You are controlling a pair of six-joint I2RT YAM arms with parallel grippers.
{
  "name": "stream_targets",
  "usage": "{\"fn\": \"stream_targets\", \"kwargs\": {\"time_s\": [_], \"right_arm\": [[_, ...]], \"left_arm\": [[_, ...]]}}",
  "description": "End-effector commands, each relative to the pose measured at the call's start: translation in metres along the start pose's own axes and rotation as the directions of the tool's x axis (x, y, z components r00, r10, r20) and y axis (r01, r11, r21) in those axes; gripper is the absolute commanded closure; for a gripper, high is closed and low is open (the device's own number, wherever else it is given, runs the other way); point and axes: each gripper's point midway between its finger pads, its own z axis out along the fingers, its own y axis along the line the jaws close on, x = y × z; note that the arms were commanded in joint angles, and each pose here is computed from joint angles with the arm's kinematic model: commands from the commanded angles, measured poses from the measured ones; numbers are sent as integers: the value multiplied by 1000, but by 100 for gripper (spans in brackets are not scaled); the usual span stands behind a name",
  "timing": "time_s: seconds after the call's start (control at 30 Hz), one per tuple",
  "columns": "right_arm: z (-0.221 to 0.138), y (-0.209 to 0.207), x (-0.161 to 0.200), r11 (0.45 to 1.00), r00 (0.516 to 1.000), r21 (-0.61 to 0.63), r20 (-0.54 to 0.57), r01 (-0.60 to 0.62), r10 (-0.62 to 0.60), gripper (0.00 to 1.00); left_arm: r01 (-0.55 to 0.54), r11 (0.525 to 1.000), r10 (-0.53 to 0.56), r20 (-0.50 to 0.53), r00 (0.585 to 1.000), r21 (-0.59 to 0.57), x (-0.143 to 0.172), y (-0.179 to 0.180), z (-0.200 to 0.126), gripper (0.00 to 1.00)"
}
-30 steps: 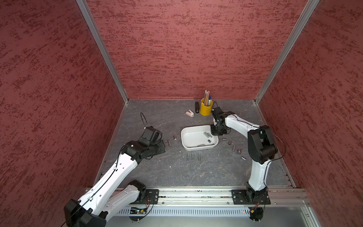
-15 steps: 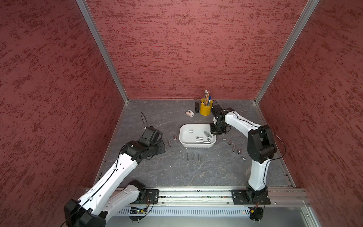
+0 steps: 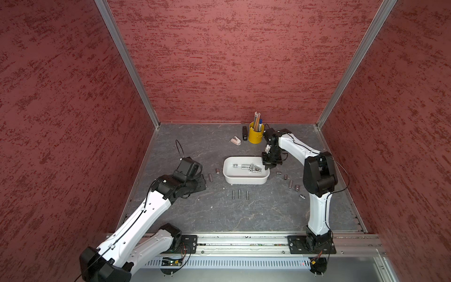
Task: Take out the socket from the storage box
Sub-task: Adjust the storage box at the center of the board.
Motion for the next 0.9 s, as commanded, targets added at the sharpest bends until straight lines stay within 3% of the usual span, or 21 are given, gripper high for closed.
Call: {"fn": "stream_targets", "kwargs": {"time_s": [0.0,0.6,0.87], "right_arm": [[-9,4,4,999,1000,-28,-25,16,-17,100],[-5,4,-10,999,1000,-44,12,16,-16,100],[-7,6,-28,999,996,-46,86,7,-3,93]], "left_arm": [[-6,1000,6,-1,1000,-5,1,0,1,43],[-7,1000,7,-8,1000,-16,2,1,3,43],[-6,1000,6,-5,1000,-29,1,3,4,43]]}}
